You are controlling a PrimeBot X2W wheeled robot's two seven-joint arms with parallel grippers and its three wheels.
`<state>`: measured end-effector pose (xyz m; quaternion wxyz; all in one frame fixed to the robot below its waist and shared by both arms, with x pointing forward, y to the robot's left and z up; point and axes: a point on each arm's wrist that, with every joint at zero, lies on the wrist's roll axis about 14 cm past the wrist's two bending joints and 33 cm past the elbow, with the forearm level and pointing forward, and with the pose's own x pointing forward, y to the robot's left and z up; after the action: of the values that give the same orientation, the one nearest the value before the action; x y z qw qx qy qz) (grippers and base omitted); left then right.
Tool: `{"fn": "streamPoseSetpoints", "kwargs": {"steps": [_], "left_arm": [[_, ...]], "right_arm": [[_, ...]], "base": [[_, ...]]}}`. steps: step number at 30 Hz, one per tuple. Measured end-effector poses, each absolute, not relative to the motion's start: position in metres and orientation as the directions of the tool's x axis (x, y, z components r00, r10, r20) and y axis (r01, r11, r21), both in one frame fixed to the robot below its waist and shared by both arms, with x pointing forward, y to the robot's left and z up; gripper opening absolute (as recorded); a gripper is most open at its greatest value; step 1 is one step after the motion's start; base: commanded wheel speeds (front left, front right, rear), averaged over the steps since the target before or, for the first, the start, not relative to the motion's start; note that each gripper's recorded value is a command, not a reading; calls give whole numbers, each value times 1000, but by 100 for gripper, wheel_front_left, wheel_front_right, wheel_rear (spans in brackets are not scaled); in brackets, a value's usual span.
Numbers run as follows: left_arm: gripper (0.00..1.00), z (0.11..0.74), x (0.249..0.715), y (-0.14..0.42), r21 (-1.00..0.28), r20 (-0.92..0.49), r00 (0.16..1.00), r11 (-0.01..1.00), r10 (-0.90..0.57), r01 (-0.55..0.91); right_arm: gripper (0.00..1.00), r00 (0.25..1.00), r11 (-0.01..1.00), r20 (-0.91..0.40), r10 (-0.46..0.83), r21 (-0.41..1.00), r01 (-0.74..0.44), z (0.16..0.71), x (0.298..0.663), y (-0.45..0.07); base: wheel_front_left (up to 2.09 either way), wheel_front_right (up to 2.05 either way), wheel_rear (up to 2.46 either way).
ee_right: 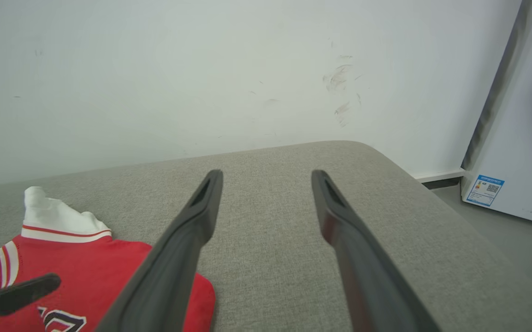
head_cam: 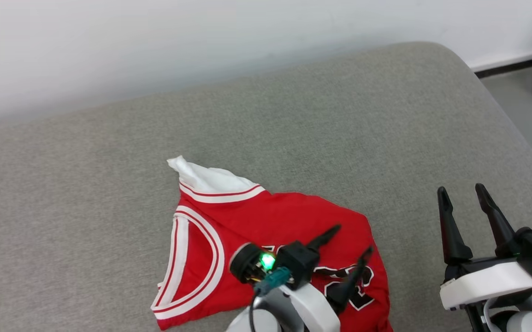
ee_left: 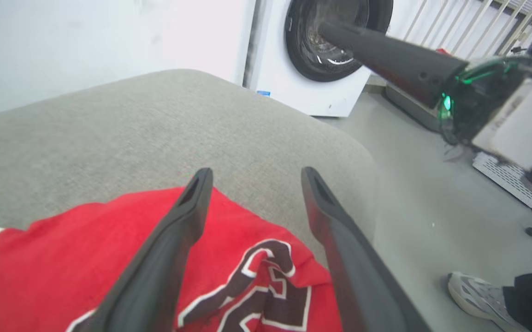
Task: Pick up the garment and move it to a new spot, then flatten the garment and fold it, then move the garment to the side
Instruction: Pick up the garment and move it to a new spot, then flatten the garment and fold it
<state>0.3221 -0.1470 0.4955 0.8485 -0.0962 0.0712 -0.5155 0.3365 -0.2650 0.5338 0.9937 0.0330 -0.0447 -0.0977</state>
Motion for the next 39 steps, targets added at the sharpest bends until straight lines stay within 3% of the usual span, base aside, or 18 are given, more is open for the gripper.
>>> {"fn": "streamPoseSetpoints", "kwargs": {"steps": [4, 10, 16, 27, 39], "left_arm": [[100, 518, 352, -119, -176, 77, 601, 582, -796, 794], [100, 532, 399, -47, -125, 117, 806, 797, -580, 591], [100, 547, 416, 34, -99, 165, 922, 924, -350, 368], [100, 547, 392, 138, -54, 174, 978, 991, -115, 126], [100, 544, 374, 149, -69, 168, 982, 993, -84, 97]], "right_arm": [[100, 981, 984, 90, -172, 68, 166, 538, 337, -258], [100, 989, 992, 93, -112, 73, 105, 542, 340, -238], [100, 995, 996, 86, -59, 72, 52, 543, 341, -221], [100, 995, 998, 100, 20, 63, -26, 552, 342, -196], [100, 992, 996, 106, 63, 61, -70, 556, 344, -182]], "base": [[0, 0, 0], [0, 0, 0], [0, 0, 0], [0, 0, 0], [0, 0, 0]]}}
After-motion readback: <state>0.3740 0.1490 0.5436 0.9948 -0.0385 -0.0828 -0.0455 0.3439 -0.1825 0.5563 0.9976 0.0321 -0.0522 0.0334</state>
